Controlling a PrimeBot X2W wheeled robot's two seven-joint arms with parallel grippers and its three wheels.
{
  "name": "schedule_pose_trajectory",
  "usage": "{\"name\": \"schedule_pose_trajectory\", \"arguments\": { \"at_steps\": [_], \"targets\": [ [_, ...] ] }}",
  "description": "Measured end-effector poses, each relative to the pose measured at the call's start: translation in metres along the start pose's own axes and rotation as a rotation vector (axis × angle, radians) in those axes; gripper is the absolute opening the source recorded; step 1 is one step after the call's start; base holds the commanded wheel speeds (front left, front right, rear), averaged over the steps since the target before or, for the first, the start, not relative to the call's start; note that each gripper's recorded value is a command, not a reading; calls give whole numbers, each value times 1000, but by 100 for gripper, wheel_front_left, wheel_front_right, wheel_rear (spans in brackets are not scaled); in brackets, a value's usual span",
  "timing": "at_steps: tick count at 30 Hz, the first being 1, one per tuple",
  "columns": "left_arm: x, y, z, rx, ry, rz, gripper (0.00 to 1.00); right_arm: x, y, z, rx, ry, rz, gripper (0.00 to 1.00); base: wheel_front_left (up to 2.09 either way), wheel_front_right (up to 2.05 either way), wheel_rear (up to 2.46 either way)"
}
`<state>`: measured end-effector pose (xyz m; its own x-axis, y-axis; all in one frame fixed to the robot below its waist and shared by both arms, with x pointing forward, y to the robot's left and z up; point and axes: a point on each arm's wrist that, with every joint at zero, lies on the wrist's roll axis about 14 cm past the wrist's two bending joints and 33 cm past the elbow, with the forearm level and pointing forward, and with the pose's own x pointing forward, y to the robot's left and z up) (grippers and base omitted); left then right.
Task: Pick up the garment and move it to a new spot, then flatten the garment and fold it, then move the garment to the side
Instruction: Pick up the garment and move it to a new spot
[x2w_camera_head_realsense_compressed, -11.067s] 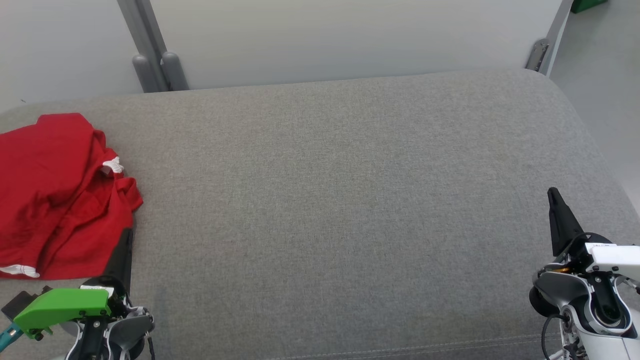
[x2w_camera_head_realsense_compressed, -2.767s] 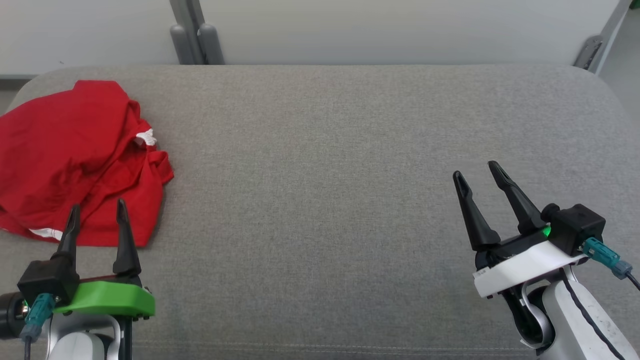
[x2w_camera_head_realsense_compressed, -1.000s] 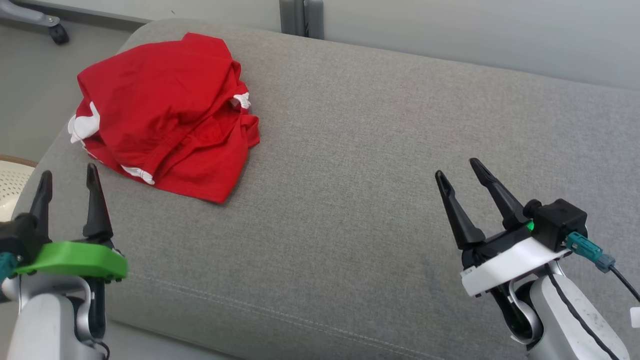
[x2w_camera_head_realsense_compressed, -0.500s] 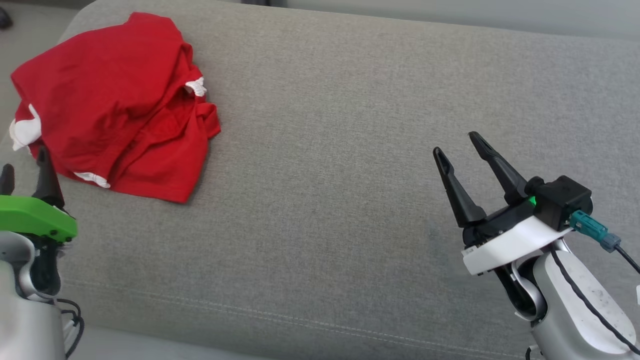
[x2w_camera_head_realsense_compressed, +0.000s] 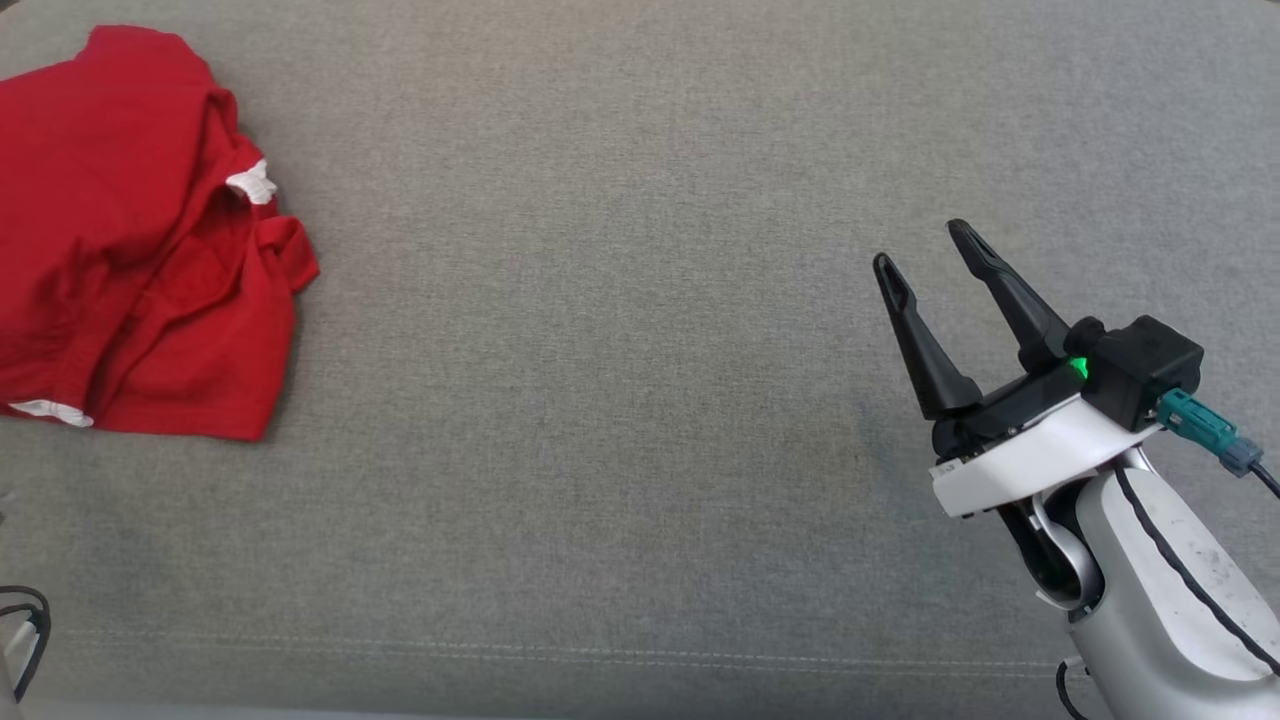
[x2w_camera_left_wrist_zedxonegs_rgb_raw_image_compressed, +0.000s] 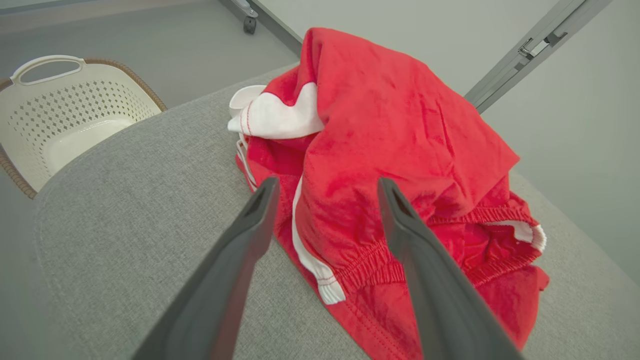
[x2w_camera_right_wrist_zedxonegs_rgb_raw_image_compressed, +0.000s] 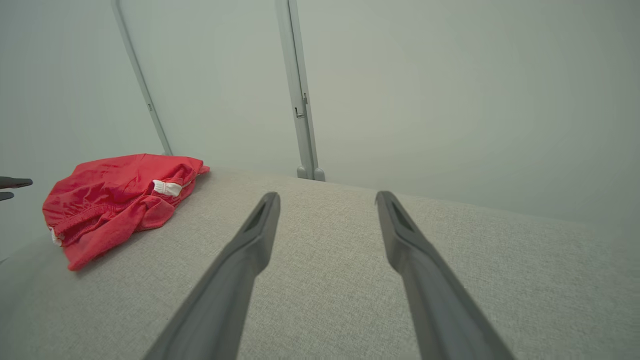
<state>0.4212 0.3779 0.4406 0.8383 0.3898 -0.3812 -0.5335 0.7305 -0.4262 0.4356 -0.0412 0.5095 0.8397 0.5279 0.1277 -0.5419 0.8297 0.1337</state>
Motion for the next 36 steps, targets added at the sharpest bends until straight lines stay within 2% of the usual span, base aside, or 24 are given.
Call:
{"name": "schedule_pose_trajectory", "arguments": {
  "at_steps": [11,14,15,28,32,36],
  "targets": [
    [22,-6,-54,17,199,32,100,-7,-33,-9,-12,23,-79,100,0,0,0],
    [26,-9,-54,23,203,30,19,-6,-32,-11,-7,27,-78,100,0,0,0],
    [26,-9,-52,30,195,30,0,-6,-32,-12,-6,28,-75,100,0,0,0],
    [24,-15,-26,83,124,-21,0,-1,-21,-5,3,10,-51,100,0,0,0],
    [20,-23,-15,155,98,-61,0,0,-14,1,8,-6,-42,100,0,0,0],
    [18,-41,16,206,18,-119,0,0,-8,11,18,-30,-41,100,0,0,0]
  ]
}}
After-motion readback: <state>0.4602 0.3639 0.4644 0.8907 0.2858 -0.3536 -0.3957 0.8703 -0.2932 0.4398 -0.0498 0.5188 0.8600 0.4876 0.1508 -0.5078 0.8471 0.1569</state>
